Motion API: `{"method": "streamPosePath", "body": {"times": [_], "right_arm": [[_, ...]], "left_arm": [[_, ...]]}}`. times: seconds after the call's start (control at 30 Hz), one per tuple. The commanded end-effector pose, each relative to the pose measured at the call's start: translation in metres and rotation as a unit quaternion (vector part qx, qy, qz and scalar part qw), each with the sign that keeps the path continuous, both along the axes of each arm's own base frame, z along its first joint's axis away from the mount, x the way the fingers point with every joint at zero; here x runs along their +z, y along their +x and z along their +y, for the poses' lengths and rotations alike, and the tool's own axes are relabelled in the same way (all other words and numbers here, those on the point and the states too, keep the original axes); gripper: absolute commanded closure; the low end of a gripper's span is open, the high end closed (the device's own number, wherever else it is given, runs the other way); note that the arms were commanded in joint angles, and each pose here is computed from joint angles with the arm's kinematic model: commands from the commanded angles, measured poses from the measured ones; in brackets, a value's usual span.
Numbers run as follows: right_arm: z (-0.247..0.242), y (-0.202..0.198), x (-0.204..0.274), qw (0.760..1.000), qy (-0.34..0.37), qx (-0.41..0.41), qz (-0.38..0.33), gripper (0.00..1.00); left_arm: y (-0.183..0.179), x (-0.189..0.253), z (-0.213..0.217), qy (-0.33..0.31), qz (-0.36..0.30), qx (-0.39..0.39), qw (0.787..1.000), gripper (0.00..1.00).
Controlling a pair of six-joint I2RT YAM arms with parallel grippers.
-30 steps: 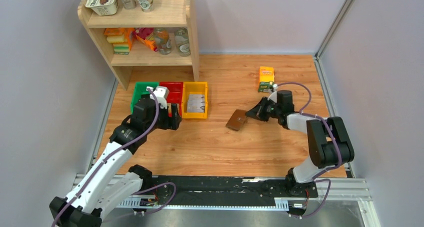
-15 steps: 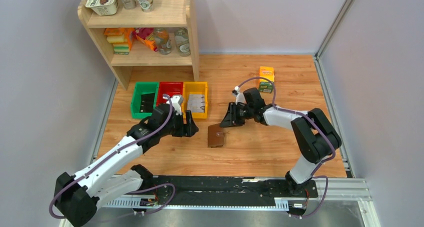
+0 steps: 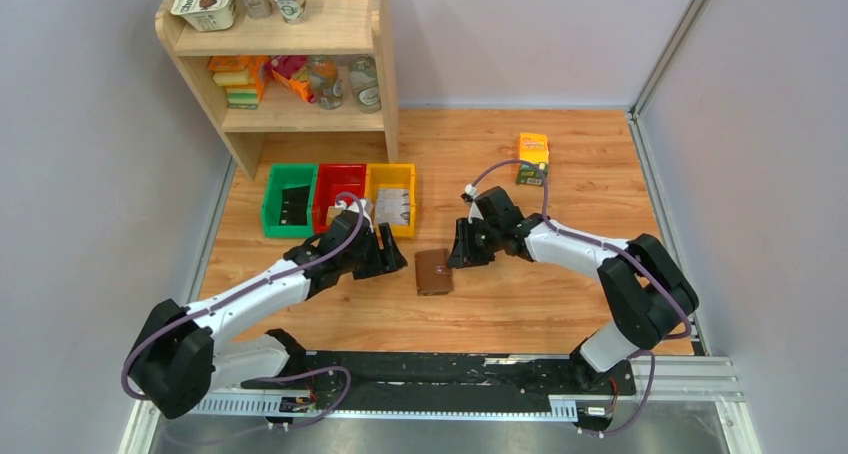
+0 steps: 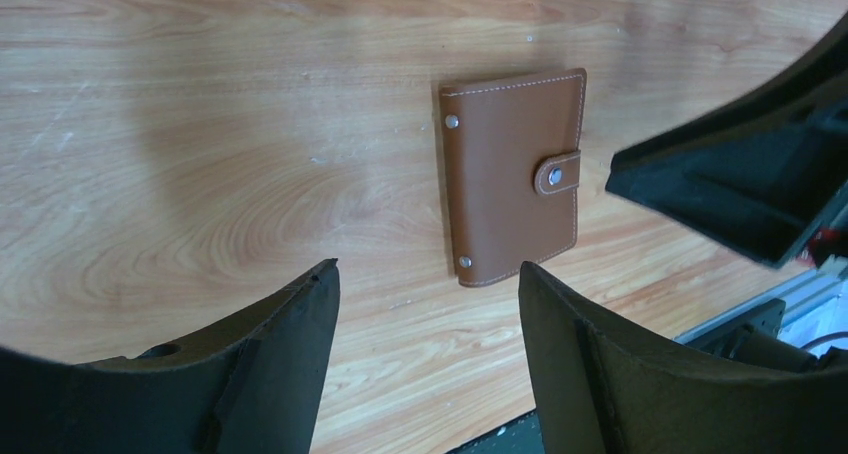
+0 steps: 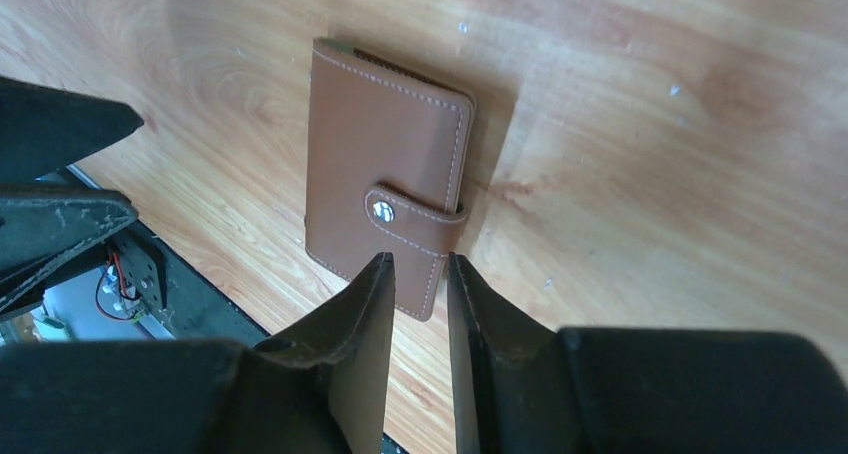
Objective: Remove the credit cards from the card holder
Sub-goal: Open the card holder at the center of the board.
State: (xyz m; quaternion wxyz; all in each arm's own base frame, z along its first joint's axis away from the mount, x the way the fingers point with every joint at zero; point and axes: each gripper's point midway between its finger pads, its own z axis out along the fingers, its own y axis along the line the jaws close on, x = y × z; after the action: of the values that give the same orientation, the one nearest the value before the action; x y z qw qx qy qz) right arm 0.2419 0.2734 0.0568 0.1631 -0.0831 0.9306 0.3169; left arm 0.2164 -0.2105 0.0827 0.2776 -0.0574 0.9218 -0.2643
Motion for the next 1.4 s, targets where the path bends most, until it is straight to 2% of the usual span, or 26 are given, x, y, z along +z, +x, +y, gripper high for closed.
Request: {"method": "streamPosePath", "body": {"times": [0.0, 0.4, 0.87, 1.2, 1.37], "right_arm": [[0.002, -0.009, 0.003, 1.0, 0.001, -0.016, -0.001, 0.73], [0.009, -0.02, -0.014, 1.0, -0.01, -0.011, 0.018, 0.75], [0.011, -0.022, -0.019, 1.0, -0.012, -0.007, 0.025, 0.75], [0.023, -0.026, -0.025, 0.999, -0.007, 0.008, 0.033, 0.76], [0.027, -0.025, -0.022, 0.999, -0.007, 0.014, 0.028, 0.76]], "left_arm": [[0.012, 0.007, -0.022, -0.043, -0.008, 0.003, 0.999, 0.27], [0.008, -0.024, -0.046, -0.031, 0.04, -0.025, 0.998, 0.28], [0.011, -0.036, -0.069, -0.034, 0.065, -0.063, 0.995, 0.3], [0.005, -0.041, -0.086, -0.033, 0.076, -0.095, 0.992, 0.4], [0.004, -0.038, -0.092, -0.035, 0.07, -0.106, 0.991, 0.52]]}}
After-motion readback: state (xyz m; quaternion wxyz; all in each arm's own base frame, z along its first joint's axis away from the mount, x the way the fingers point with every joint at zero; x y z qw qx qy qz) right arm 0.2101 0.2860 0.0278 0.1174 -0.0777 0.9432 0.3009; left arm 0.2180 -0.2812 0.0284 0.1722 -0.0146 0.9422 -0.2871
